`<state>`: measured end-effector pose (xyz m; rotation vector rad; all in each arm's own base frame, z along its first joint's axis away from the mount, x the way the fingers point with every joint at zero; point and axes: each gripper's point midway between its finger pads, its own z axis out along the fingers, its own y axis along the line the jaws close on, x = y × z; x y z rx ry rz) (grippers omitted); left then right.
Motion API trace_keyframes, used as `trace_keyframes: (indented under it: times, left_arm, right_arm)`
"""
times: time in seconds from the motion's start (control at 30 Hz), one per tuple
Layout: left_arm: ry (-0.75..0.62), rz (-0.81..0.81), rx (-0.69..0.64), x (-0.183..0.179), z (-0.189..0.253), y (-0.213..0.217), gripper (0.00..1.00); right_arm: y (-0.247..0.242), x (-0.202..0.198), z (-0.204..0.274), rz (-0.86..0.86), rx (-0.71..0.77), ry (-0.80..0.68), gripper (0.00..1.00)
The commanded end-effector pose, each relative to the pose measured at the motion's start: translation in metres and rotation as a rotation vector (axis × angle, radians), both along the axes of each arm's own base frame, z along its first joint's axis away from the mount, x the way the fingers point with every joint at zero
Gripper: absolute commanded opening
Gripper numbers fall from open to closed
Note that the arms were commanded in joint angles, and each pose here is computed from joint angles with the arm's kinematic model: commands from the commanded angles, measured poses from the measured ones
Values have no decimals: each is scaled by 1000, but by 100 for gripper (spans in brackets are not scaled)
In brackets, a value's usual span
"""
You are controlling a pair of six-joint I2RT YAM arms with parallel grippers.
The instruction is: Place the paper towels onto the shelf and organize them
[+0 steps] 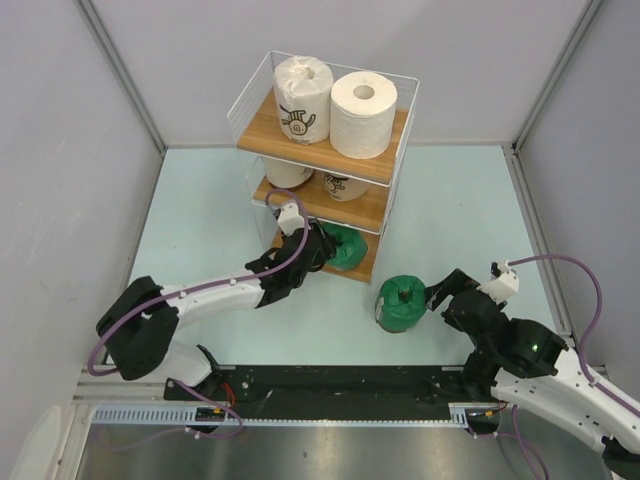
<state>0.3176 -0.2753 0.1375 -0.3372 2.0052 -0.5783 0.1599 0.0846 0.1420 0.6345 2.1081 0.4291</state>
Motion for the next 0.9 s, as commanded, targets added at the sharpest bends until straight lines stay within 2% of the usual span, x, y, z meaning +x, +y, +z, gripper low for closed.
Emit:
trace_keyframes:
  times: [0.0,0.27,0.6,0.87]
  left_arm:
    - [-64,8,-77,17,27,-13,52]
    - [-29,8,-61,19,9,-16,54]
    - [-19,20,-59,17,7,-11,80]
    - [-58,35,-111,0,32,10,88]
  right_arm:
    - [-2,2,4,-28,23,-17,100]
    - [-1,1,3,-24,23,-16,100]
    - [-1,1,2,-22,17,-12,100]
    - [-1,2,2,-23,11,-9,100]
